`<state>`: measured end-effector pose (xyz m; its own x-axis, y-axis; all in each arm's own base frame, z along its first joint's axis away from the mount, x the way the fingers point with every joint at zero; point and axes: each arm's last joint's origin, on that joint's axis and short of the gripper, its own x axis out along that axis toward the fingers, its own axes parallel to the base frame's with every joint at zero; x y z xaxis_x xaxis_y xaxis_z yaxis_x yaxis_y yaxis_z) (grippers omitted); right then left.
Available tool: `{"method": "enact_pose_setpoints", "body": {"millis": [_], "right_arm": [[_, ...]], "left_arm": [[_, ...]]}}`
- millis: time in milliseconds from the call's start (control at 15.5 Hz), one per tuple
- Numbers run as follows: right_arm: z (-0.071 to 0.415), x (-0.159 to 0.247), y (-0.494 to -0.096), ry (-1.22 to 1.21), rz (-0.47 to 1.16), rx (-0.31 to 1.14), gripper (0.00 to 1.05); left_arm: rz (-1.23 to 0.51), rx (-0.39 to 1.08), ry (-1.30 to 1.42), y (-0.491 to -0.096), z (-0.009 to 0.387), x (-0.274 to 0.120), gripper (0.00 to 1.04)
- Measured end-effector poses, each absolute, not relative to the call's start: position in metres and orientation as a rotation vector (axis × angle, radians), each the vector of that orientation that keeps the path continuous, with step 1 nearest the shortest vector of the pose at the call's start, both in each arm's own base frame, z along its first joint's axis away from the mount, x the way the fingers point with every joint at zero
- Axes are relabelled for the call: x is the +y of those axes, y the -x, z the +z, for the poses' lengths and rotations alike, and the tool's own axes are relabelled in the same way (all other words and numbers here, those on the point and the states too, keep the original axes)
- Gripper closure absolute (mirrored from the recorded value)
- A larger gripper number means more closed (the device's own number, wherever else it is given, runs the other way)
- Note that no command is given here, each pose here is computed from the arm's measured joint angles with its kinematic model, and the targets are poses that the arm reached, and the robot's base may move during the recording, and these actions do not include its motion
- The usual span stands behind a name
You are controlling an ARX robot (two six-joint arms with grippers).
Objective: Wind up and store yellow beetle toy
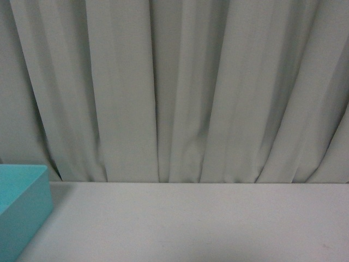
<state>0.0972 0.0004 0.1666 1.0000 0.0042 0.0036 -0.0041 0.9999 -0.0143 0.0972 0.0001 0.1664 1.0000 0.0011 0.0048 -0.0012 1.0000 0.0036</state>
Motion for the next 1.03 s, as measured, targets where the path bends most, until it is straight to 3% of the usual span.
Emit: {"method": "enact_pose_setpoints", "body": {"millis": [1031], "right_arm": [[0.1666,0.0004,-0.0972,0.014,0.004,-0.004,0.07]], "left_arm": [[0.001,-0.005,-0.003,-0.0972,0.1664,0.0001,0.07]]}}
